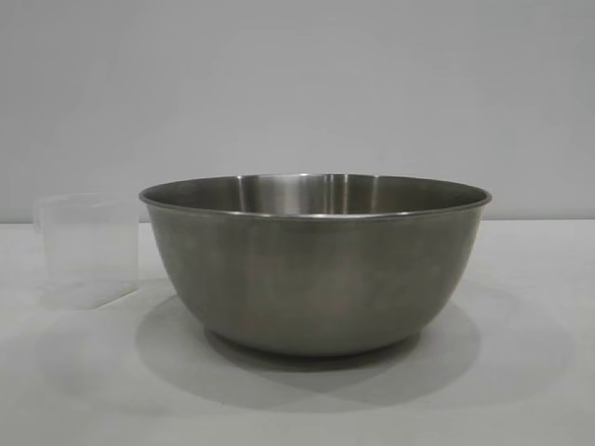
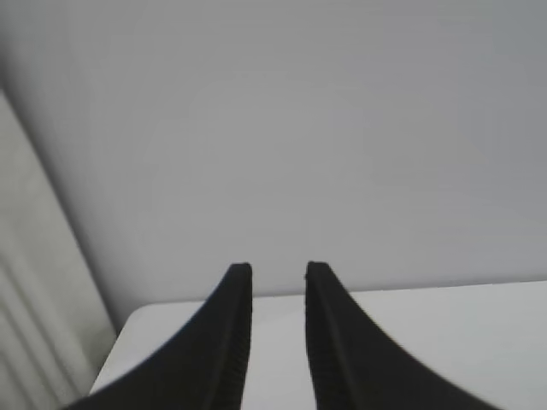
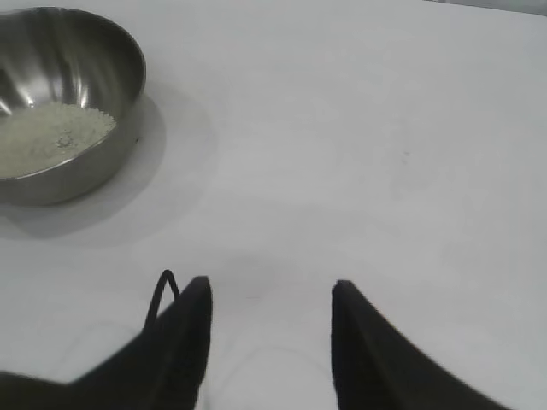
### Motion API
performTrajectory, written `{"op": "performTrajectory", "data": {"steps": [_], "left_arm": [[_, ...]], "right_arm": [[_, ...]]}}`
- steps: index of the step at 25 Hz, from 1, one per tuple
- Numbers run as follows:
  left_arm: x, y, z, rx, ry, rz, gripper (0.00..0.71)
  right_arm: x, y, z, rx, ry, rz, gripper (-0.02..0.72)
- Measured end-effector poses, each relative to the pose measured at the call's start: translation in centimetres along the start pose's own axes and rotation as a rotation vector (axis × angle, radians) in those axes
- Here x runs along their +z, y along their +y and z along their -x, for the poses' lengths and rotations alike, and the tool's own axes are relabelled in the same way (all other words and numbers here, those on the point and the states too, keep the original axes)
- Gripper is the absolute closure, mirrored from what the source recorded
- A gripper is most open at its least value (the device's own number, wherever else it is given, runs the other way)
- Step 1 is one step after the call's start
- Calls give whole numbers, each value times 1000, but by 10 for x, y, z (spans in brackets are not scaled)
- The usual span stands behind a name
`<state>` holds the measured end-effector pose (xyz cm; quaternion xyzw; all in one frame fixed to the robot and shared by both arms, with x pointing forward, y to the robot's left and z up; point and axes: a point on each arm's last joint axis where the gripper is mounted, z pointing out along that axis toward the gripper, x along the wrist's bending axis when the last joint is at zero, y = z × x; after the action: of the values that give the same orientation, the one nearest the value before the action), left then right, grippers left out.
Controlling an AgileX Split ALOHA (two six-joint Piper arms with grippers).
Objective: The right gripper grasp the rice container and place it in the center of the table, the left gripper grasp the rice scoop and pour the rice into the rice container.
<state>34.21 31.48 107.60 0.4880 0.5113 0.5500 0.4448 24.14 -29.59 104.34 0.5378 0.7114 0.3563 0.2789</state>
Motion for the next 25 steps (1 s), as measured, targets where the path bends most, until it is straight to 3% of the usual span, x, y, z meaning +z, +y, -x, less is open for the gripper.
{"op": "performTrajectory", "data": {"steps": [7,12,18,25], "left_arm": [[-49,12,-5,-57,35,-42,606],[-76,16,-6,-58,38,-150,606],[-105,12,3,28,-80,-242,606],[-123,-7,7,55,-130,-412,606]], "right_arm": [[-10,-8,0,-30,34,86,391],[-10,-8,0,-39,47,84,391],[-10,-8,1,-46,58,84,391],[-10,-8,1,-46,58,84,391]]}}
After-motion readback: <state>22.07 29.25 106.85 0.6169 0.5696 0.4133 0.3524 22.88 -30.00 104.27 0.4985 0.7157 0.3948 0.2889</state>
